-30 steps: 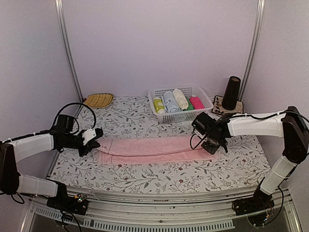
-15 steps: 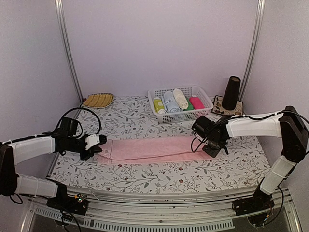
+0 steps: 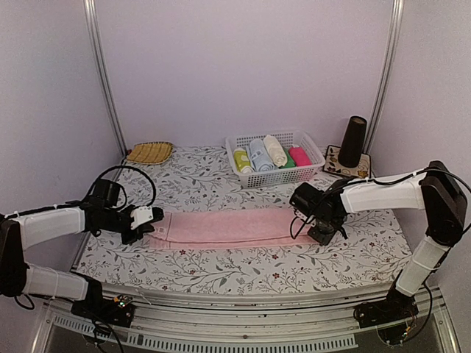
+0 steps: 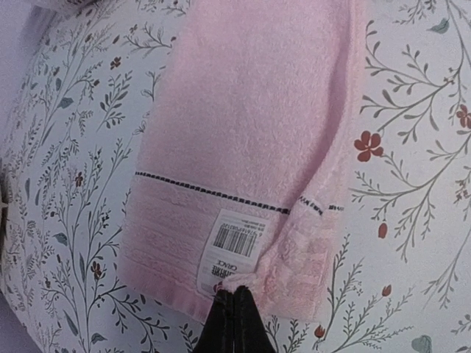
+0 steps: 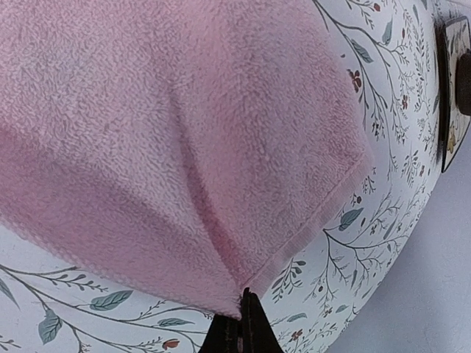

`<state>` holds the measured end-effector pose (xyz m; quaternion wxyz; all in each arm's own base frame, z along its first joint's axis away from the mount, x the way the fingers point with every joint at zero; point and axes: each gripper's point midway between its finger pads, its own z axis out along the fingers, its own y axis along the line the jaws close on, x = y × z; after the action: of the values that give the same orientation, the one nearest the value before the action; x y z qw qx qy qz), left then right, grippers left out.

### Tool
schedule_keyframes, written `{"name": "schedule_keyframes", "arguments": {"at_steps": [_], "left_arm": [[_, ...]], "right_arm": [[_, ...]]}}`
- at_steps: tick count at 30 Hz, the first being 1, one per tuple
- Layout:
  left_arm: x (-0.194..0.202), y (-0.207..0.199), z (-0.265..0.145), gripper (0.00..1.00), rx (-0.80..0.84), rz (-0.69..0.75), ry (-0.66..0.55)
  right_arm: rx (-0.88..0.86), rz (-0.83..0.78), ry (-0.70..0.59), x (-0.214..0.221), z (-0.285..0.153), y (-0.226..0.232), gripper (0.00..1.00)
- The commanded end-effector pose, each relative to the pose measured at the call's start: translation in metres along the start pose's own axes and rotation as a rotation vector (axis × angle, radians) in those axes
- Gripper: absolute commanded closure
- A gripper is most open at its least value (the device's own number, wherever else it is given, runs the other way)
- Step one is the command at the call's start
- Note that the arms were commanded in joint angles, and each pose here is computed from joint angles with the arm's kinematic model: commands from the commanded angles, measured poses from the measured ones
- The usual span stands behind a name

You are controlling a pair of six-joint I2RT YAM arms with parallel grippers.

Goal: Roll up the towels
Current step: Fold the towel at the center of the board.

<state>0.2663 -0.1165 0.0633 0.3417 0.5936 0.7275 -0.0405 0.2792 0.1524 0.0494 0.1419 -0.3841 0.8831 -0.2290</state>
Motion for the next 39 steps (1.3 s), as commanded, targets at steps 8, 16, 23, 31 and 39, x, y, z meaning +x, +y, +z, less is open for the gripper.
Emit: {"name": "schedule_keyframes", "arguments": {"at_steps": [8,16,23,31,39], "left_arm": [[0.006,-0.024,0.008,1.0,0.069,0.006,0.018],[0.004,-0.026,0.007,0.98,0.082,0.011,0.014],[-0.008,-0.018,-0.009,0.5,0.066,0.027,-0.007],[-0.031,-0.001,-0.048,0.18,0.053,0.064,-0.062],[-0.057,0.038,-0.043,0.16,0.01,-0.093,-0.157]], "right_arm": [[-0.004,-0.017,0.043,0.009,0.008,0.007,0.96],[-0.019,-0.032,0.052,0.009,0.01,0.013,0.88],[-0.048,-0.021,0.012,0.005,-0.002,0.014,0.67],[-0.182,0.049,-0.227,-0.019,-0.062,0.005,0.36],[-0.288,0.293,-0.492,-0.071,-0.106,-0.027,0.24]]}}
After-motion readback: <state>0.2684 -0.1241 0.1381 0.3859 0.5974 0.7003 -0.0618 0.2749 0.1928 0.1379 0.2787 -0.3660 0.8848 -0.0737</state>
